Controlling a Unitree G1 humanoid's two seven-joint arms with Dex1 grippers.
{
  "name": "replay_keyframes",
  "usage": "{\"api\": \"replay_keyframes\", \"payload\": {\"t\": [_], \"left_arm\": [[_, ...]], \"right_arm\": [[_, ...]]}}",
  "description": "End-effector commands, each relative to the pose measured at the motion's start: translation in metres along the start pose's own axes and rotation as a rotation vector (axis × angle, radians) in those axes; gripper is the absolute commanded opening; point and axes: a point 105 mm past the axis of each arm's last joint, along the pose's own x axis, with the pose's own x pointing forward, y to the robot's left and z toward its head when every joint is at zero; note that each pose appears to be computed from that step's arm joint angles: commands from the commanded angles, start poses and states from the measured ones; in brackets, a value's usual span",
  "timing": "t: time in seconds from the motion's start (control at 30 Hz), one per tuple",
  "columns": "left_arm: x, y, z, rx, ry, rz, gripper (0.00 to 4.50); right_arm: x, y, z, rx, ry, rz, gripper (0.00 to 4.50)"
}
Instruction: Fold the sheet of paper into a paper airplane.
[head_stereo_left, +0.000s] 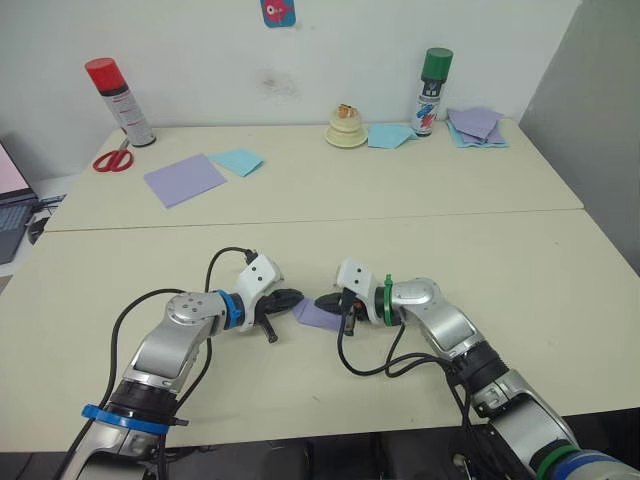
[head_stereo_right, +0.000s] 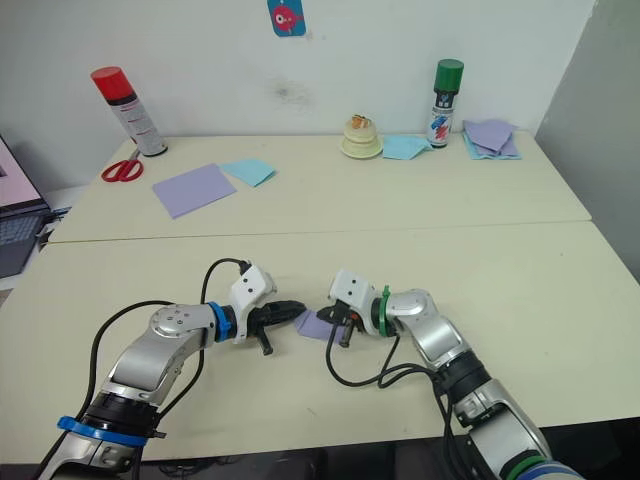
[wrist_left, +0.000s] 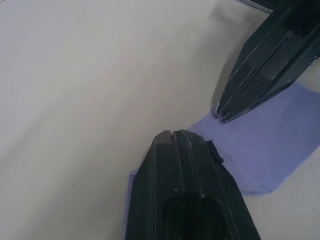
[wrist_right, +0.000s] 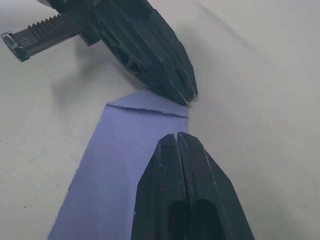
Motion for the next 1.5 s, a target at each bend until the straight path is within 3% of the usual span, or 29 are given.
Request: {"api": "replay_keyframes", "payload": {"t": [0.03, 0.33, 0.5, 0.67, 0.87, 1.13, 1.3, 1.5], "left_arm": [[0.001, -0.006, -0.012, -0.019, 0.042, -0.018, 0.0], [0.002, -0.007, -0.013, -0.025, 0.041, -0.02, 0.0], [0.002, -0.007, -0.013, -0.026, 0.042, -0.02, 0.0], [0.002, -0.006, -0.012, -0.021, 0.043, -0.021, 0.0], [0.003, -0.004, -0.002, -0.009, 0.017, -0.022, 0.0], [0.009, -0.013, 0.043, -0.008, -0.126, -0.039, 0.0], [0.016, -0.017, 0.013, 0.015, -0.018, -0.019, 0.0], [-0.005, 0.017, -0.03, -0.04, 0.119, 0.15, 0.0]], "right_arm": [[-0.017, -0.001, -0.022, 0.016, 0.095, 0.001, 0.02], [-0.061, -0.001, -0.037, 0.049, 0.145, -0.022, 0.02], [-0.056, -0.006, 0.007, 0.089, -0.089, -0.06, 0.02], [-0.032, -0.004, 0.022, 0.068, -0.158, -0.065, 0.02], [-0.01, -0.002, 0.001, 0.031, -0.024, -0.07, 0.02], [-0.009, 0.006, -0.02, 0.026, 0.065, -0.04, 0.02], [-0.011, 0.001, -0.021, 0.032, 0.067, -0.063, 0.02], [-0.013, 0.003, -0.022, 0.045, 0.067, -0.063, 0.02]]}}
